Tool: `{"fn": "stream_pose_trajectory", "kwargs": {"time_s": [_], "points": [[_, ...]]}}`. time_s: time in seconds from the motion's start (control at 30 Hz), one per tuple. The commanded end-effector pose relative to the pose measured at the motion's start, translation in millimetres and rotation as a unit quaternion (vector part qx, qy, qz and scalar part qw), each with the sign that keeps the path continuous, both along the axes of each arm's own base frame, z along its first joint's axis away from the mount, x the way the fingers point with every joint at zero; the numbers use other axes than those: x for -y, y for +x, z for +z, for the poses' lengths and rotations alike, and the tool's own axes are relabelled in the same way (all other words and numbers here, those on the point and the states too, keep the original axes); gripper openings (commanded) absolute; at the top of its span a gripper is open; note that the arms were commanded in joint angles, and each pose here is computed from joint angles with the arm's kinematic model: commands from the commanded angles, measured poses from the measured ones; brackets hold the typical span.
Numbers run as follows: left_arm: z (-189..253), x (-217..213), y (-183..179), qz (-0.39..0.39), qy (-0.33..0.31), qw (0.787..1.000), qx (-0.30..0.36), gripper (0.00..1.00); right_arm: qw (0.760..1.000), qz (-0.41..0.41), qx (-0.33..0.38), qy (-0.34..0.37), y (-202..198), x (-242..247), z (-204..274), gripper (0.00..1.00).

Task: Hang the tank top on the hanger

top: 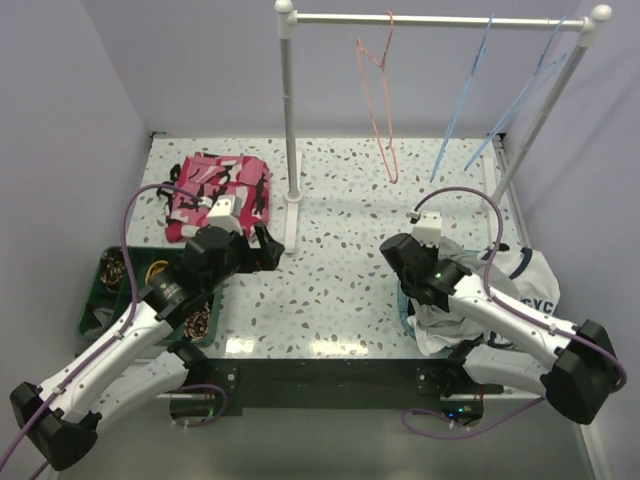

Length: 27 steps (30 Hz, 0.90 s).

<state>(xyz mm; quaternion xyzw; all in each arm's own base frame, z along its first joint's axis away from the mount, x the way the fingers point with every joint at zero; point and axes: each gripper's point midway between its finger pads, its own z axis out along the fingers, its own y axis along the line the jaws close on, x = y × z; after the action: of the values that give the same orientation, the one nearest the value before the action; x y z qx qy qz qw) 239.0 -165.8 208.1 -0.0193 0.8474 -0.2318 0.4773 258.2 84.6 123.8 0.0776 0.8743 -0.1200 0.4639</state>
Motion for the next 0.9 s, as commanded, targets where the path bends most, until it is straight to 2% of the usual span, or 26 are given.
{"fn": "stream_pose_trajectory", "kwargs": {"time_s": [0.0, 0.23, 0.43, 0.63, 0.87], "points": [[16.6, 14.4, -4.3, -0.043, -0.032, 0.998, 0.033, 0.97, 0.997, -0.014, 0.061, 0.051, -2.6, 7.4, 49.2, 0.0], [19.7, 48.8, -13.1, -0.132, -0.08, 0.987, 0.053, 0.96, 0.982, 0.054, 0.1, 0.151, -21.1, -5.7, 123.8, 0.0], [30.4, 93.0, -19.4, -0.206, -0.148, 0.965, 0.069, 0.95, 0.963, 0.102, 0.146, 0.204, -20.6, -21.9, 200.2, 0.0], [25.6, 153.5, -31.7, -0.258, -0.146, 0.952, 0.08, 0.93, 0.955, 0.116, 0.17, 0.215, -7.9, -35.8, 236.2, 0.0], [23.6, 213.8, -44.3, -0.295, -0.161, 0.933, 0.127, 0.9, 0.952, 0.118, 0.182, 0.216, 0.5, -41.9, 251.9, 0.0]]}}
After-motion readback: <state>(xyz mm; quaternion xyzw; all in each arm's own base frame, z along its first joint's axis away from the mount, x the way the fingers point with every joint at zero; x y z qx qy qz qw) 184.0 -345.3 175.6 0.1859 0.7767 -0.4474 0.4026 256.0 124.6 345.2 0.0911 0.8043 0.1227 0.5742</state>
